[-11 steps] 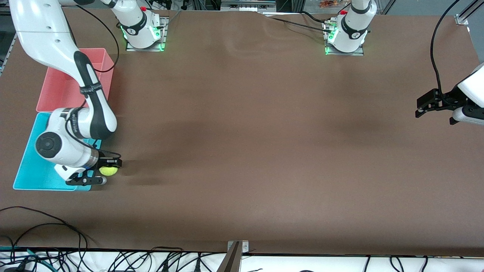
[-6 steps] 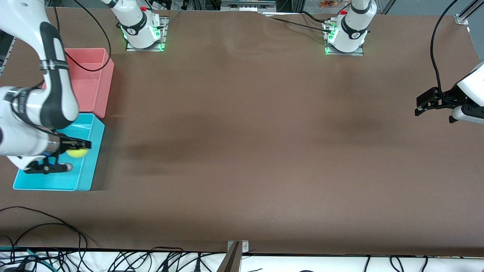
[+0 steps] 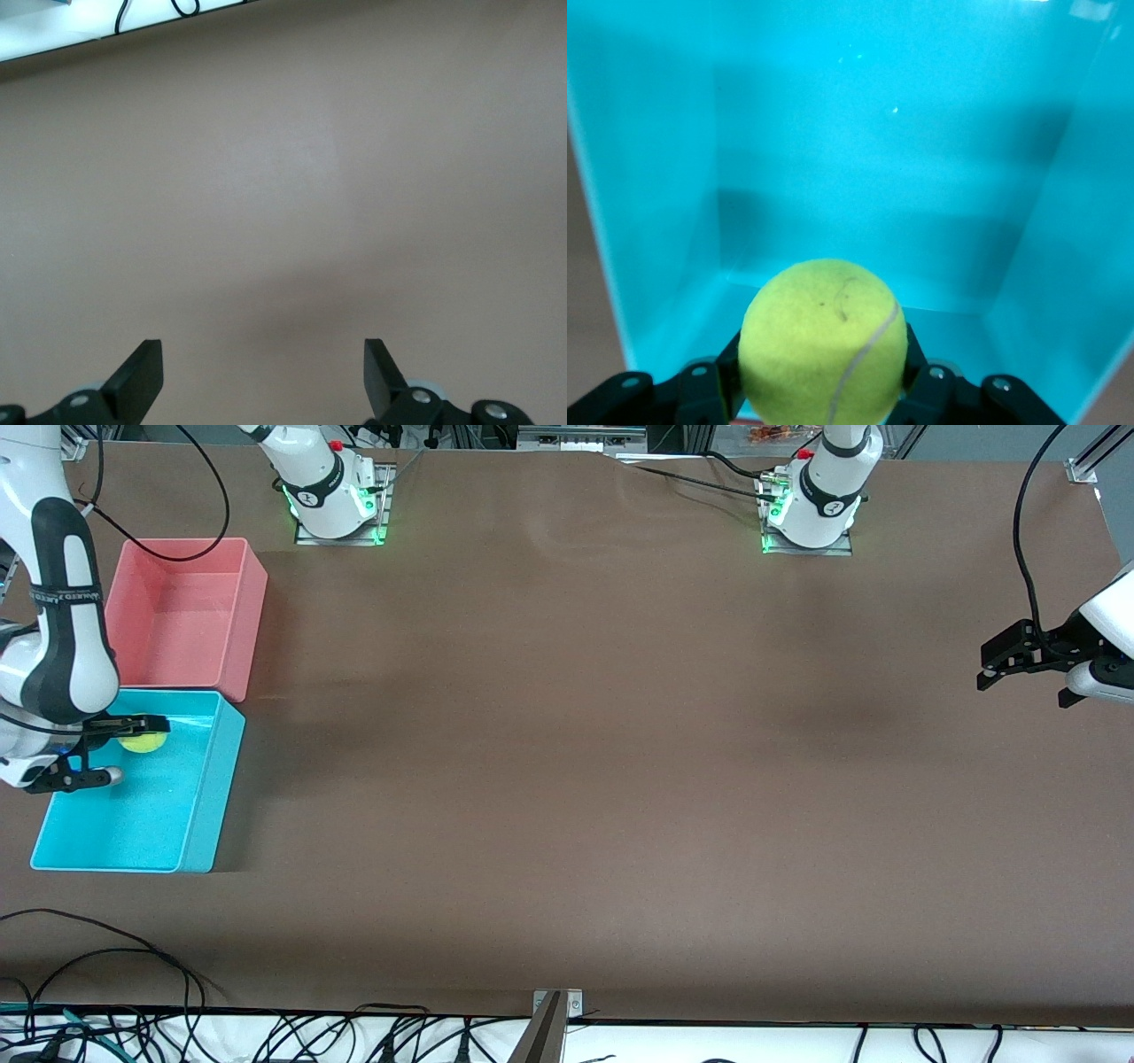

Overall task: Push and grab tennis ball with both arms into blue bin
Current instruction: 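Lift the ball with the right gripper over the cyan bin and release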

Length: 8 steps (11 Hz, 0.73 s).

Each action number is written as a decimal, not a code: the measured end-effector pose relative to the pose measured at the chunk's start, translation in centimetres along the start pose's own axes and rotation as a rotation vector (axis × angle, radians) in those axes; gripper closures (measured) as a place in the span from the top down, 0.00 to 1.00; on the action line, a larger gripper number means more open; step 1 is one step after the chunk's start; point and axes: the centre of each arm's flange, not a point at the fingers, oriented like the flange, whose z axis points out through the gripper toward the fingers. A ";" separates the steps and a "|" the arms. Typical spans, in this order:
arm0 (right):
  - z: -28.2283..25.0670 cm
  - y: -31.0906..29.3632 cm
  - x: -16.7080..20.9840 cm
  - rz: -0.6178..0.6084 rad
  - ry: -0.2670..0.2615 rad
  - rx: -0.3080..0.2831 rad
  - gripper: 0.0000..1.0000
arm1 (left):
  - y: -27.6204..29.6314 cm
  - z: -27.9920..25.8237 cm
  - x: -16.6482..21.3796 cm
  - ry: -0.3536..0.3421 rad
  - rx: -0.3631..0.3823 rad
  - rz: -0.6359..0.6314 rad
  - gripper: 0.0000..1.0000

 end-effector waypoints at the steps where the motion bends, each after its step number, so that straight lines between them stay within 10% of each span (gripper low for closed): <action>1: 2.0 0.1 -0.1 -0.006 -0.003 0.010 0.65 | 0.1 -0.1 0.0 0.000 0.000 0.002 1.00; 6: 6.3 0.1 0.6 -0.011 -0.012 0.059 0.68 | 0.8 0.0 0.1 -0.004 -0.003 0.019 1.00; 8: 6.1 0.0 0.8 0.002 0.006 0.083 0.93 | 1.0 0.0 0.1 -0.007 -0.004 0.022 1.00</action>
